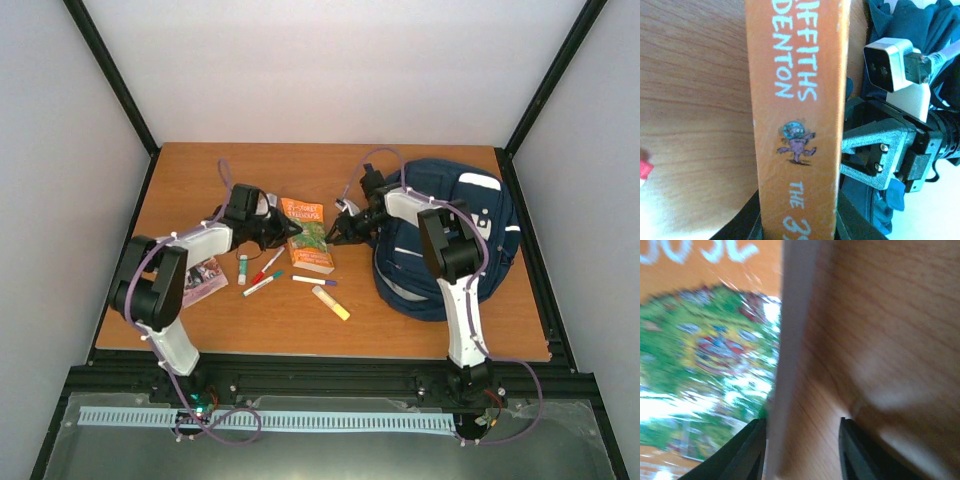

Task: Pack the student bag
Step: Pick up the book from the center of the board, then place the book in the student bag.

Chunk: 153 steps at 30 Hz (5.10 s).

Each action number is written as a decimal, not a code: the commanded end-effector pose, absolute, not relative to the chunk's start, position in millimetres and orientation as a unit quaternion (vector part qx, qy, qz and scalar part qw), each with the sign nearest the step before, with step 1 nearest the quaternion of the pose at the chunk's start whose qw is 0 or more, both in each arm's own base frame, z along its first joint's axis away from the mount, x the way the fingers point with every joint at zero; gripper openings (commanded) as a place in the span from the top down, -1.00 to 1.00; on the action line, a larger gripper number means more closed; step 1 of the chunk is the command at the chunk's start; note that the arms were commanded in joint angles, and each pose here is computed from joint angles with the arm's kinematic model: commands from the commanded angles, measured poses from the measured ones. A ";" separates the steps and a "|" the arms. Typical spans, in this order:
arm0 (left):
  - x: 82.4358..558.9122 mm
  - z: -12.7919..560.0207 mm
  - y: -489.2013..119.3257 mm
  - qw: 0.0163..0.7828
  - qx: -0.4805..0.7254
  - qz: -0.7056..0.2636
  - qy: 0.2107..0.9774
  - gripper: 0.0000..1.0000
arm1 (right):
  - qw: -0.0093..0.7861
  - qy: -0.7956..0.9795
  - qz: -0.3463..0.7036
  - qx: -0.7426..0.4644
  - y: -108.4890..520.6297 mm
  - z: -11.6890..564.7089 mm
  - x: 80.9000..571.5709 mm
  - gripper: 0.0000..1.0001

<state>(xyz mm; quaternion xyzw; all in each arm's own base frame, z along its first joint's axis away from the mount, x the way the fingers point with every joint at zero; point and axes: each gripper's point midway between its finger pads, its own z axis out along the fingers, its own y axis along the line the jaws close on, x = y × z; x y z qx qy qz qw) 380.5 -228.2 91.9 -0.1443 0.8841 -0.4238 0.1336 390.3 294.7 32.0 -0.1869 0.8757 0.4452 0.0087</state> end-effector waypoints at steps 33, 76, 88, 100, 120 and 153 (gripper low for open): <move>275.5 407.0 -252.4 0.391 0.258 -0.555 0.687 0.98 | 0.326 0.677 0.541 -0.376 230.1 336.2 292.3 -1.00; 301.4 380.3 -259.2 0.392 0.237 -0.528 0.715 -0.14 | 0.304 0.650 0.583 -0.381 275.1 387.2 284.8 0.95; 319.2 337.7 -237.1 0.437 0.084 -0.551 0.706 -0.82 | 0.365 0.653 0.562 -0.353 243.2 419.0 303.8 0.95; 289.5 341.8 -271.9 0.420 0.115 -0.620 0.653 -0.84 | 0.361 0.665 0.566 -0.328 234.7 412.4 311.5 0.94; 290.0 360.9 -287.6 0.421 0.074 -0.673 0.604 -0.29 | 0.349 0.684 0.566 -0.300 233.7 393.8 319.5 0.94; 275.9 326.1 -269.4 0.419 0.073 -0.589 0.688 0.98 | 0.334 0.823 0.333 -0.318 134.4 259.9 302.8 -0.25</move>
